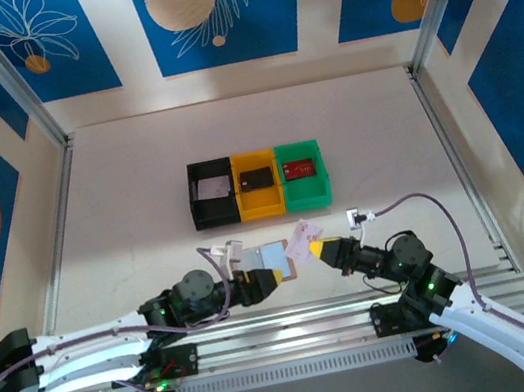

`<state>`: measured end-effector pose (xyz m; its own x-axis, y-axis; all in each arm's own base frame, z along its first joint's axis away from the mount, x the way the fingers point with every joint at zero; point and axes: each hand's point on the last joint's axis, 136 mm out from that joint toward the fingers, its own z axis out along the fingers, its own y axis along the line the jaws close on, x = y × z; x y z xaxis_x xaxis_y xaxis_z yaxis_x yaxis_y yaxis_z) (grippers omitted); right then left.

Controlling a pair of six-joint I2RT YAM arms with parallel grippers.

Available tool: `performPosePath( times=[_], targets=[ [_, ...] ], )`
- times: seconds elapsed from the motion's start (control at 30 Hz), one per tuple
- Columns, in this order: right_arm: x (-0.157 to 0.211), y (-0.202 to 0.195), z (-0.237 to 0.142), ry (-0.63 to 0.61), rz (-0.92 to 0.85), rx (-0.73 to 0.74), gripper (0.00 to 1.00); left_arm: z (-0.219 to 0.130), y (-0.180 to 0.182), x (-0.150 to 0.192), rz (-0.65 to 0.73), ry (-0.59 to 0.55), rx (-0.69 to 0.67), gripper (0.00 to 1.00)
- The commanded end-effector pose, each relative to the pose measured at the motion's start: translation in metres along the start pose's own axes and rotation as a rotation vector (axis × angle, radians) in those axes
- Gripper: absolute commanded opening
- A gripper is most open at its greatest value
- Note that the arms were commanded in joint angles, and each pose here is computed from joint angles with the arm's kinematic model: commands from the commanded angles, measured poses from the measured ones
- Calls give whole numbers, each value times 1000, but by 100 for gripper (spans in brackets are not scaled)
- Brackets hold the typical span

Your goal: Take the credit cards out of the card holder

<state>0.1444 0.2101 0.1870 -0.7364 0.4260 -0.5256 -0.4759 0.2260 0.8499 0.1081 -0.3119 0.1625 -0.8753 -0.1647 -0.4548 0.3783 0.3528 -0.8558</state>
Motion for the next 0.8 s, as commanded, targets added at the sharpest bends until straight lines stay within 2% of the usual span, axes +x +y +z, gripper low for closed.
performPosePath(
  times=[0.0, 0.2, 0.53, 0.63, 0.77],
  targets=[
    [-10, -10, -1, -95, 86, 19, 0, 11, -26, -10, 28, -66, 79, 66],
    [-17, -7, -1, -137, 144, 19, 0, 41, -39, -8, 31, -63, 107, 66],
    [-13, -5, 0, -128, 153, 19, 0, 49, -60, -36, 38, -198, 164, 65],
    [-14, -3, 0, -130, 154, 14, 0, 50, -60, -40, 32, -224, 174, 63],
    [-13, -2, 0, -128, 155, 8, 0, 52, -60, -42, 15, -252, 192, 53]
  ],
)
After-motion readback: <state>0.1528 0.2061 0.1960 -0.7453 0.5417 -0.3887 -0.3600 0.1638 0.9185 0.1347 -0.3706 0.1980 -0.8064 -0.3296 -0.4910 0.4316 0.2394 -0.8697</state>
